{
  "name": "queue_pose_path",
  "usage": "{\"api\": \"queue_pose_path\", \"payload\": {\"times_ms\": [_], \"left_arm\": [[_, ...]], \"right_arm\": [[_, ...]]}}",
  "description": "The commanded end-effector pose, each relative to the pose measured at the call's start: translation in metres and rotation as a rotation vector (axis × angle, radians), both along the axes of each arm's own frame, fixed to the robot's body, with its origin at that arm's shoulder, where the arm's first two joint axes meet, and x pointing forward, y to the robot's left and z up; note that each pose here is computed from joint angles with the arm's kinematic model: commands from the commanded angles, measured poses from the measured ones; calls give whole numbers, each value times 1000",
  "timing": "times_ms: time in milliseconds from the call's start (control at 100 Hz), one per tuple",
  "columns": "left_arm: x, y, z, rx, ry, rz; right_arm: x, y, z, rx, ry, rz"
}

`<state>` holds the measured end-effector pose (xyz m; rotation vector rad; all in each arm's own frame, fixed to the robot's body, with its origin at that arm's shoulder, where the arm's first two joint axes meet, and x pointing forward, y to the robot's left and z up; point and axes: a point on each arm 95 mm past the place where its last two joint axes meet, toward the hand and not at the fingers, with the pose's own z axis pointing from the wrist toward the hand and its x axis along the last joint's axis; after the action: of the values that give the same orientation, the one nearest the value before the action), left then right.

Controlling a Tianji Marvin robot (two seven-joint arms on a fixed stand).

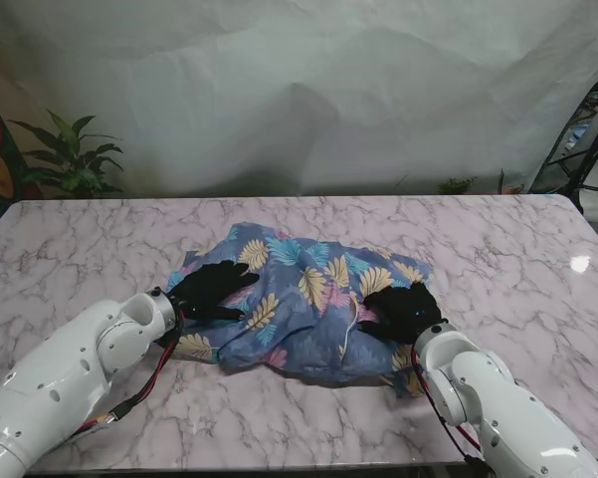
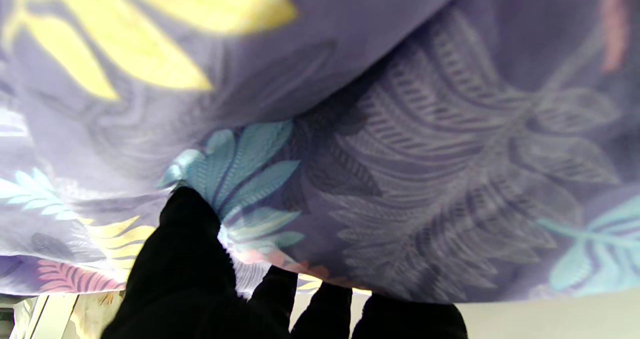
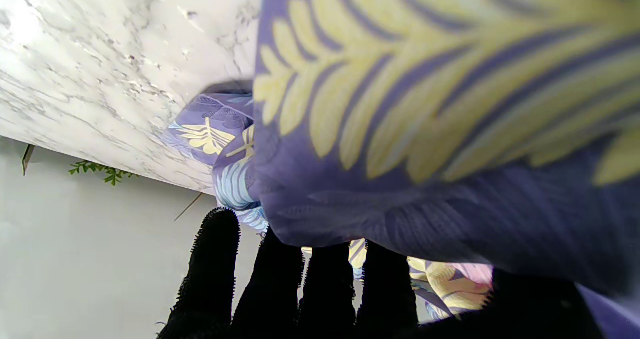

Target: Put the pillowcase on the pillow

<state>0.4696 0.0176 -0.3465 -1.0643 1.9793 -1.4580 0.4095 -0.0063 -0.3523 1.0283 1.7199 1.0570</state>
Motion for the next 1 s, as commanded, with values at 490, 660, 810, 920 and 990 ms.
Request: {"api": "queue_pose_path", "payload": {"times_ms": [490,660,810,920,990], "left_arm": [[-26,-6,34,-139,-143,123],[-40,-15,52,-190,-213,208],[-57,-18,58,-192,-203,292],[-70,-19,53,-220,-153,354],[-76,-18,49,-228,-126,379]], "right_arm": [[-10,8,56,44,-149,-72],[-23,17,80,112,-218,-92],[-35,19,81,176,-229,-96],[-39,16,74,272,-286,-109],[-41,12,66,355,-296,-138]]}}
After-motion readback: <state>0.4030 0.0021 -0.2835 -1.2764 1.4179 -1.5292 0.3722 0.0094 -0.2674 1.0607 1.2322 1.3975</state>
